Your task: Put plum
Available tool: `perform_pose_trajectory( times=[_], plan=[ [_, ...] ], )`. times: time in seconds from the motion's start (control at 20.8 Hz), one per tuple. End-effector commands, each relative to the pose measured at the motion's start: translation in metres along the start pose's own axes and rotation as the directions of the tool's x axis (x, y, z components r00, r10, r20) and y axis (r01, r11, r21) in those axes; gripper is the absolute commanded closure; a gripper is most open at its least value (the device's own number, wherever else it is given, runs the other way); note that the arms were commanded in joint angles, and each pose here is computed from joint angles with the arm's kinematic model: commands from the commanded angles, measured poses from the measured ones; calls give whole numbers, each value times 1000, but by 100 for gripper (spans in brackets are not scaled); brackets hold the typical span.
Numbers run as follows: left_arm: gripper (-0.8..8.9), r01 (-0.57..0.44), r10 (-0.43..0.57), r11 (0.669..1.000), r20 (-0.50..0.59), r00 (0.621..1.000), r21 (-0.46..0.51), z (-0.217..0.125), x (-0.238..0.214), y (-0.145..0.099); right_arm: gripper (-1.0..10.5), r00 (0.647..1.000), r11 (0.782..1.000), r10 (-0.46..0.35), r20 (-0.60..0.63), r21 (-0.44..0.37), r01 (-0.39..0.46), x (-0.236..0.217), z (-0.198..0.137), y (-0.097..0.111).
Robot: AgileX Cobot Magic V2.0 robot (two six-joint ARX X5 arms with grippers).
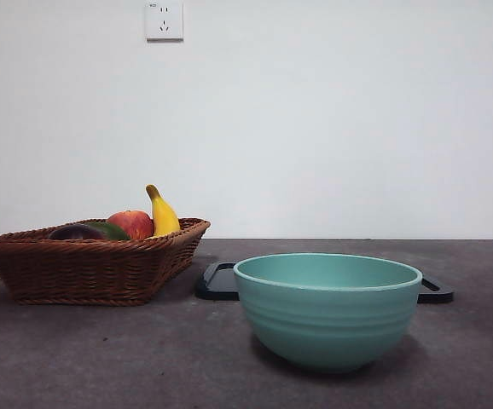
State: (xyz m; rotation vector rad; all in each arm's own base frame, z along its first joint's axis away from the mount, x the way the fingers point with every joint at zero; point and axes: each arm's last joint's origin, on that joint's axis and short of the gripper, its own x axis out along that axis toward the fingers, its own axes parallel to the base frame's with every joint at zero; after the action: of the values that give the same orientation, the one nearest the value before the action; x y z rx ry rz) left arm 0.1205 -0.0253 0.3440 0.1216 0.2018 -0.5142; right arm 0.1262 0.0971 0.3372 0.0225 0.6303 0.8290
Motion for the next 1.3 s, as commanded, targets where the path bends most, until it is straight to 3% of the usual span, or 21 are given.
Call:
perform_pose_trajectory(
  times=[0.05,0.19,0.34,0.63,1.3],
  plan=[
    [801,-193,184,979,137,973,58,-7,-14,4,939,1000,1000,10,18,-24,-9,-1,5,2],
    [801,-416,398,908,205,894,48,-39,-21,6,938,1000,1000,10,18,-24,-9,-1,5,2],
    [801,-508,495,861,182,849,26,-83,-18,6,938,1000,1000,10,18,-24,-9,-1,5,2],
    [801,-504,500,863,100,860,23,-151,-4,2,939,1000,1000,10,18,-24,-9,-1,5,2],
    [801,-488,488,873,-25,873,-13,-198,8,0,939,1000,1000,10,18,-24,-9,-1,5,2]
  ],
)
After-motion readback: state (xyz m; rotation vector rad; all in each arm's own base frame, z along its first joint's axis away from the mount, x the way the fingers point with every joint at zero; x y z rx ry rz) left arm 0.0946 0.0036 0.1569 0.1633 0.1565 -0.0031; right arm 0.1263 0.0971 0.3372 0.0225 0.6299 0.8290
